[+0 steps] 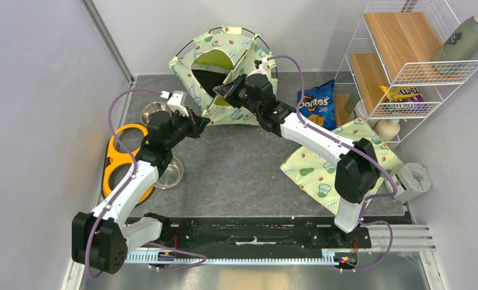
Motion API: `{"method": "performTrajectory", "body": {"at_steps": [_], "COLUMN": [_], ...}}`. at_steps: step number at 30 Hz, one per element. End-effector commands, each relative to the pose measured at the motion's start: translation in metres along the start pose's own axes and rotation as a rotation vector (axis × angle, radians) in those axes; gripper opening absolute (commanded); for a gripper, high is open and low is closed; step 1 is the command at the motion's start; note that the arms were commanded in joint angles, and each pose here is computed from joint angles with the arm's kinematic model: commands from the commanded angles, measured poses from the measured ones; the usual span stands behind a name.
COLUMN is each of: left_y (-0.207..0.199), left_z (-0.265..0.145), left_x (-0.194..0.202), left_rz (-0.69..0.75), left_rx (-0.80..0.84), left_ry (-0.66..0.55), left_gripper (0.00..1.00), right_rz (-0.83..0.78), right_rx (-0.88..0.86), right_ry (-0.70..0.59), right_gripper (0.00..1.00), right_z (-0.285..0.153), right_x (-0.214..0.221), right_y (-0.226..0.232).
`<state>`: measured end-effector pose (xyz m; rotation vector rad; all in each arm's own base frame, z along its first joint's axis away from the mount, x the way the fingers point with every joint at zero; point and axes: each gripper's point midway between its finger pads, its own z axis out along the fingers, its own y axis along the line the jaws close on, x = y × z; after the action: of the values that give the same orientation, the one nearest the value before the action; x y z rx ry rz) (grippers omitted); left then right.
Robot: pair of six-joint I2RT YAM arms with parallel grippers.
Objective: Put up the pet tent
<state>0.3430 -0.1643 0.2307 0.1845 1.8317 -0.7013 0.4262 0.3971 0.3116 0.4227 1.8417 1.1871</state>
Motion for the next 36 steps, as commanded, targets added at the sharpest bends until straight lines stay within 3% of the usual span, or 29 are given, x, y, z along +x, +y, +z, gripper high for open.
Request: {"method": "performTrajectory", "body": {"at_steps": [1, 36], "left_y": [-0.002, 0.008], "left_z": [-0.027, -0.048], "left_x": [0.050, 0.055], "left_rz": [0.004, 0.039], "left_rx": [0.021, -0.025], "left_ry": [0.146, -0.011], "left_gripper": [0.02, 0.02], "right_rz": [0.033, 0.147], "right_rx": [0.102, 0.104], "right_ry": [-0.399, -0.427], "right_gripper": [0.00, 0.00], "right_z": [0.005, 0.005], "right_x": [-0.124, -0.156], "right_y": [-0.035, -0.040]}}
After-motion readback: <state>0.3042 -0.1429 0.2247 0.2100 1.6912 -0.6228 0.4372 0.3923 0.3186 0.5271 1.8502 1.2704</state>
